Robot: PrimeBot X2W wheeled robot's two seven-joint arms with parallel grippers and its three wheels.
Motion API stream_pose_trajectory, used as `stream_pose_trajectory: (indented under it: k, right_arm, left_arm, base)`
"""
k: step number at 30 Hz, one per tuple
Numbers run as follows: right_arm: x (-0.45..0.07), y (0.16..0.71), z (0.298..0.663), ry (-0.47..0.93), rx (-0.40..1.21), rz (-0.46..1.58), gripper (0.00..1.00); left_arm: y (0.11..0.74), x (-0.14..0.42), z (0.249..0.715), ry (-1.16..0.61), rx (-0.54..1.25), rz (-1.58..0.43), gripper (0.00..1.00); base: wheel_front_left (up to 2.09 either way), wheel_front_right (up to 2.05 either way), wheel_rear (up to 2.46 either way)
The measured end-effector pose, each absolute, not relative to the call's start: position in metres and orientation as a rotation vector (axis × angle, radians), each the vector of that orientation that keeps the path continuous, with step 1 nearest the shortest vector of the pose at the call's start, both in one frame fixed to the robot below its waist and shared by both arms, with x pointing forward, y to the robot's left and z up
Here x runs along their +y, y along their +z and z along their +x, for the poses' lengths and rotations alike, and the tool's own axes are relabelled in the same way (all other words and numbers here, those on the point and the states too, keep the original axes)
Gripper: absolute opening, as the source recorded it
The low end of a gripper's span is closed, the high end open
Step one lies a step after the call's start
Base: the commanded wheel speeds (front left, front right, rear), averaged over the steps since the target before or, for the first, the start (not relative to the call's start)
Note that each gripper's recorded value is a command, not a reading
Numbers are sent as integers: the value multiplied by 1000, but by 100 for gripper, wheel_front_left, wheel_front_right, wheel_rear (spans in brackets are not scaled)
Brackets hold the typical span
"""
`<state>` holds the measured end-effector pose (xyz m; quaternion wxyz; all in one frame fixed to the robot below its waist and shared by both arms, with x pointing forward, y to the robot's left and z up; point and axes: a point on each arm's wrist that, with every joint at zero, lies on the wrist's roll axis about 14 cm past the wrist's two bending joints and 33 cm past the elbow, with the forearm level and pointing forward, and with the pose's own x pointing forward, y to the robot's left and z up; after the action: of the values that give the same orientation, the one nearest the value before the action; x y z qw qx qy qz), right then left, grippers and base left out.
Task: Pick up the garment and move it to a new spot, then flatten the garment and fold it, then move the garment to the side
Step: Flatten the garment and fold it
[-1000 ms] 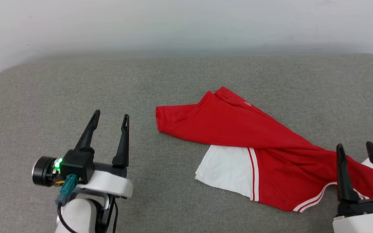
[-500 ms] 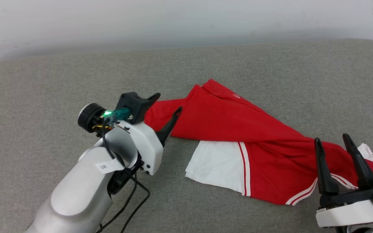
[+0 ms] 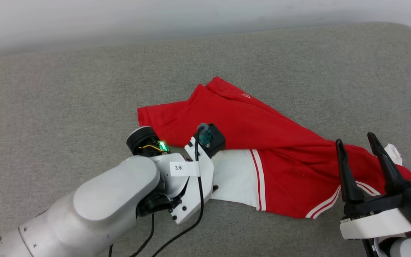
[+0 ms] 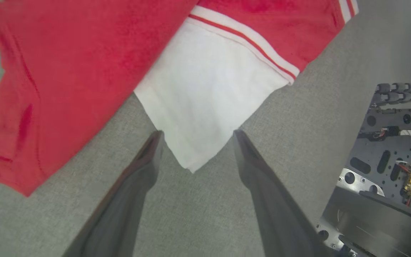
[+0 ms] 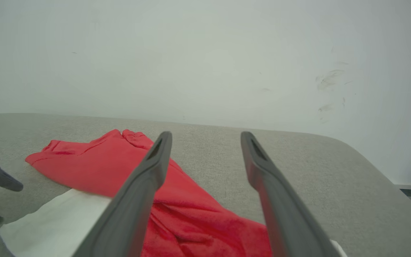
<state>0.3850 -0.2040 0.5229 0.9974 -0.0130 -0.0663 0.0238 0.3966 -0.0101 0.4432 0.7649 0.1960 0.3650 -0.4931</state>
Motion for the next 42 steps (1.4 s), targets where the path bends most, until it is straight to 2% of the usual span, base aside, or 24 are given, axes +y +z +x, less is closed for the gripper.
stream_pose_trajectory:
  k: [3,18,19,25,31,37,42]
  right_arm:
    - [-208,520,386,37,-123,-31,100]
    - [-213,510,405,16,-101,-36,100]
    - [-214,509,406,15,-99,-37,100]
    - [-216,509,407,9,-100,-43,100]
    - [-207,515,405,31,-119,-31,100]
    - [-192,517,405,75,-130,-18,100]
    - [-178,519,408,116,-137,-7,100]
  left_arm:
    - [425,-9,383,-1120,880,489,100]
    - [370,4,383,-1137,1036,659,100]
    - [369,4,382,-1143,1037,669,0]
    - [372,2,383,-1150,978,651,0]
    - [404,11,412,-1087,766,580,0]
    - [427,60,433,-930,678,508,0]
    - [421,117,429,-755,715,437,0]
  base:
    - [0,0,0]
    - [0,0,0]
    - [0,0,0]
    - [0,0,0]
    - [0,0,0]
    - [0,0,0]
    - [0,0,0]
